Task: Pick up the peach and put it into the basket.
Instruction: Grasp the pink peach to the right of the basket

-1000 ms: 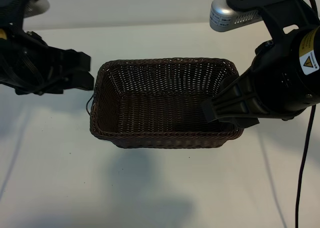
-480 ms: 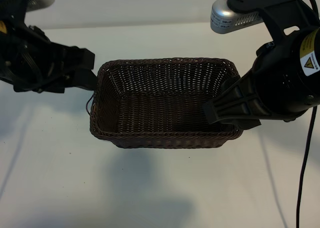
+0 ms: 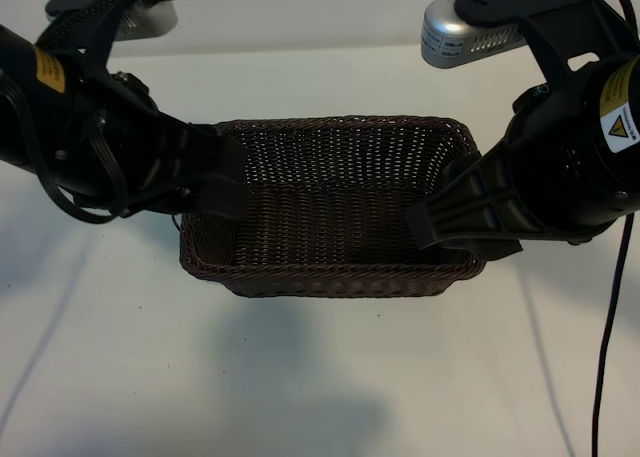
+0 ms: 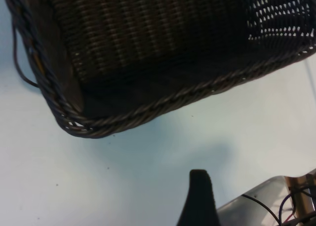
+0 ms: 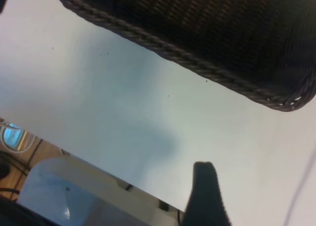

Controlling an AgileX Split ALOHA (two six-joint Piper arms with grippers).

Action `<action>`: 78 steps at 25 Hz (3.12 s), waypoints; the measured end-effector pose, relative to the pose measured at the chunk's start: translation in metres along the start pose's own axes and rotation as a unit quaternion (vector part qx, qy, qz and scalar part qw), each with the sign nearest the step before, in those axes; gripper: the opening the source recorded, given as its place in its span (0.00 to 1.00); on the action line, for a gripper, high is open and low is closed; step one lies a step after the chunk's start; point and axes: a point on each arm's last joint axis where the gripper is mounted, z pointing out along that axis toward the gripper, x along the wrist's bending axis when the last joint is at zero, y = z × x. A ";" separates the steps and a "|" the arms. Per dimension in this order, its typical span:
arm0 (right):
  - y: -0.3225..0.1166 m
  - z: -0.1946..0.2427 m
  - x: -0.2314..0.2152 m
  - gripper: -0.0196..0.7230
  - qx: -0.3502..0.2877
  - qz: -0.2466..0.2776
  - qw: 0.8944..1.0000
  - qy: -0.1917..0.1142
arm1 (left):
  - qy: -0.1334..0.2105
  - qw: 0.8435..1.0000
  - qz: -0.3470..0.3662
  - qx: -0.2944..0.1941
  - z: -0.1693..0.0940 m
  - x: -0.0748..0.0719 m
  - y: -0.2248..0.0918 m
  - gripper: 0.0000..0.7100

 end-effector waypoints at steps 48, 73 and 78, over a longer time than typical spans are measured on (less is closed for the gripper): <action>-0.003 0.000 -0.001 0.73 0.014 0.010 1.000 -0.008 | -0.026 1.000 -0.008 -0.001 -0.014 -0.021 -0.016 0.75; -0.002 0.000 -0.002 0.73 0.013 0.011 1.000 -0.009 | -0.027 1.000 -0.007 -0.002 -0.014 -0.022 -0.016 0.75; -0.002 0.000 -0.002 0.73 0.013 0.019 1.000 -0.009 | -0.026 1.000 -0.007 -0.002 -0.014 -0.021 -0.016 0.75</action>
